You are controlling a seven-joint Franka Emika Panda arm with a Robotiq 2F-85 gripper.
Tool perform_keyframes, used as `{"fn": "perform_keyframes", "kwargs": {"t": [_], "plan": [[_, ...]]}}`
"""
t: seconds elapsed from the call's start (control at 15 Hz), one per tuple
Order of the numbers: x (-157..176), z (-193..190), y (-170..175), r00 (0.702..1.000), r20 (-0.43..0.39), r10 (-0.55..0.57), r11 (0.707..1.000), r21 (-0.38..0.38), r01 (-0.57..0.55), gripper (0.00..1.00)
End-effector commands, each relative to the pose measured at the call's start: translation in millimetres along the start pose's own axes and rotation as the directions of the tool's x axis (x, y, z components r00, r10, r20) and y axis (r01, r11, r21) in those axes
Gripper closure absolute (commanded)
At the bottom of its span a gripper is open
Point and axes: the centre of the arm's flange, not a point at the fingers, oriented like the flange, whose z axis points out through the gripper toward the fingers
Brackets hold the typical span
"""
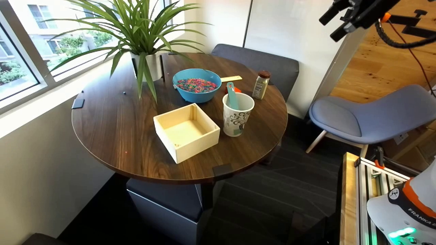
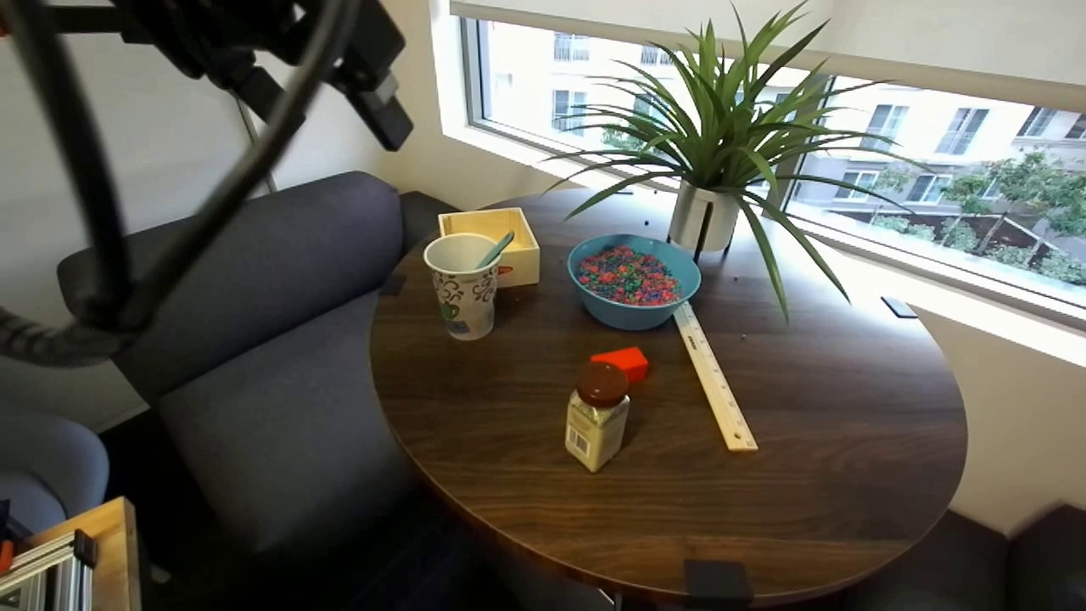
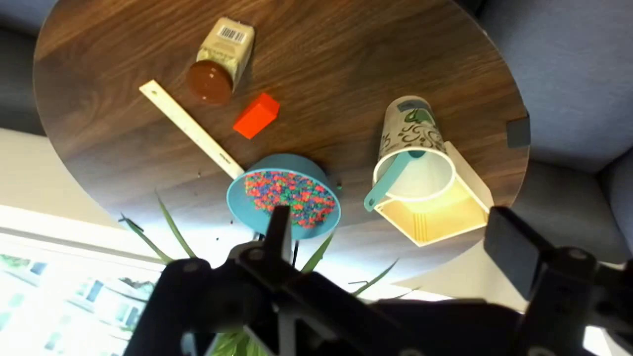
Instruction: Use the measuring spoon to put some cereal in the cup
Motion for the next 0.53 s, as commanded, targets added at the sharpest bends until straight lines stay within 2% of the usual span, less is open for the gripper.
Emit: {"fn": "perform_keyframes", "kwargs": {"t": [0.0,0.07,0.2,0.47], "plan": [[38.9,-6.4,46.1,0.988,-0.093,-0.121,0.984,0.120,0.132,0.00],[6.6,-8.9,27.3,0.996,-0.061,-0.057,0.997,0.057,0.061,0.00],[20.6,-9.8,38.5,0.992,-0.090,-0.093,0.991,0.084,0.100,0.00],[32.3,-3.2,37.4,0.991,-0.083,-0.109,0.989,0.094,0.117,0.00]]}}
